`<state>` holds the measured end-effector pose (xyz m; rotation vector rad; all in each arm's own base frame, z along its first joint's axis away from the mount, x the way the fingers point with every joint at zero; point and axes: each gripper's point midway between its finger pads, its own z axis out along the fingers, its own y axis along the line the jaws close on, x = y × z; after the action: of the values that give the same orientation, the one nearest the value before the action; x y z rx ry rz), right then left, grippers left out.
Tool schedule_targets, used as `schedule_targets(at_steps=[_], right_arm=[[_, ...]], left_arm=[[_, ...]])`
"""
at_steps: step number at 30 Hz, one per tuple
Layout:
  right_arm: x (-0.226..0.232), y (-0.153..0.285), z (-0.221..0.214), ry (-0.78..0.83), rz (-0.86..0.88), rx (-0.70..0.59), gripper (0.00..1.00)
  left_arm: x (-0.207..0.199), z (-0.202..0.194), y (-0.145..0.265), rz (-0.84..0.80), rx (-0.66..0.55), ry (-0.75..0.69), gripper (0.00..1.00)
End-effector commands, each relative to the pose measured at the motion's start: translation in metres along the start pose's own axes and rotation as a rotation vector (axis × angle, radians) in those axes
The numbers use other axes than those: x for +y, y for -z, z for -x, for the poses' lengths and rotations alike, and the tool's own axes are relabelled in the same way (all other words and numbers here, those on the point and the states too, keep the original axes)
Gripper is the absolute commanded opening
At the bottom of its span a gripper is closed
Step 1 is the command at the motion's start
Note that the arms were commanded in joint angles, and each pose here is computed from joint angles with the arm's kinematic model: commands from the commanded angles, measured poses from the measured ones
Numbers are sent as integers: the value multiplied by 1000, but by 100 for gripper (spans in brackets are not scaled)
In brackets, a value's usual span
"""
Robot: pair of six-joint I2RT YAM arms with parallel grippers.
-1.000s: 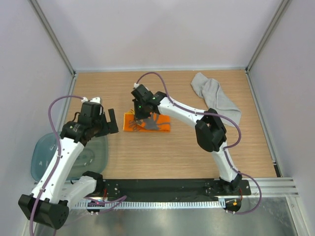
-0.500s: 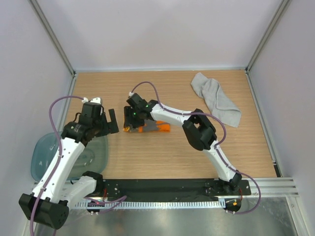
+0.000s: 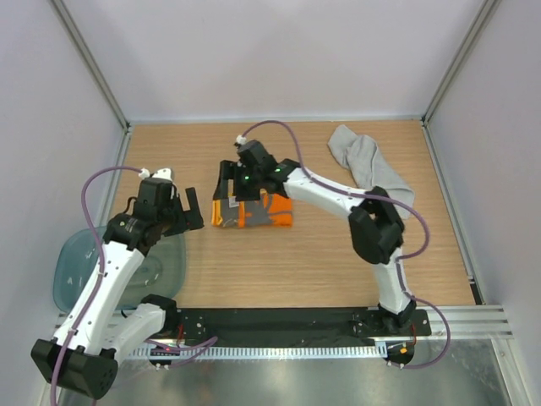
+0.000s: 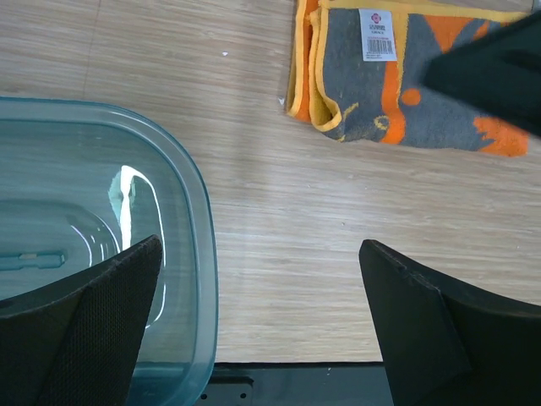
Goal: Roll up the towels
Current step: Fold the towel
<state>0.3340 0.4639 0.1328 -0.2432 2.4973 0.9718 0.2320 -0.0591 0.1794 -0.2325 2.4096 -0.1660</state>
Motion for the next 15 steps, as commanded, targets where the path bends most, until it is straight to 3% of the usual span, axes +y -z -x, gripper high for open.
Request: schedule_targets(at_steps=[1,6,10,15], right_arm=[[-16,61,36,-23,27,-123,81],[-90,111,43,-77,-56,-192,81],[-146,122,16,-102,-180,-150,80],[-182,117,-11,-115,-260,-80,79]], left_arm=[[-6,10,1,-30,-47,-5,100],[-19,9,-4,-82,0,-3,99],[-37,12,-19,-114,56,38,95],[-64,12,-52,-128,170,42,93]])
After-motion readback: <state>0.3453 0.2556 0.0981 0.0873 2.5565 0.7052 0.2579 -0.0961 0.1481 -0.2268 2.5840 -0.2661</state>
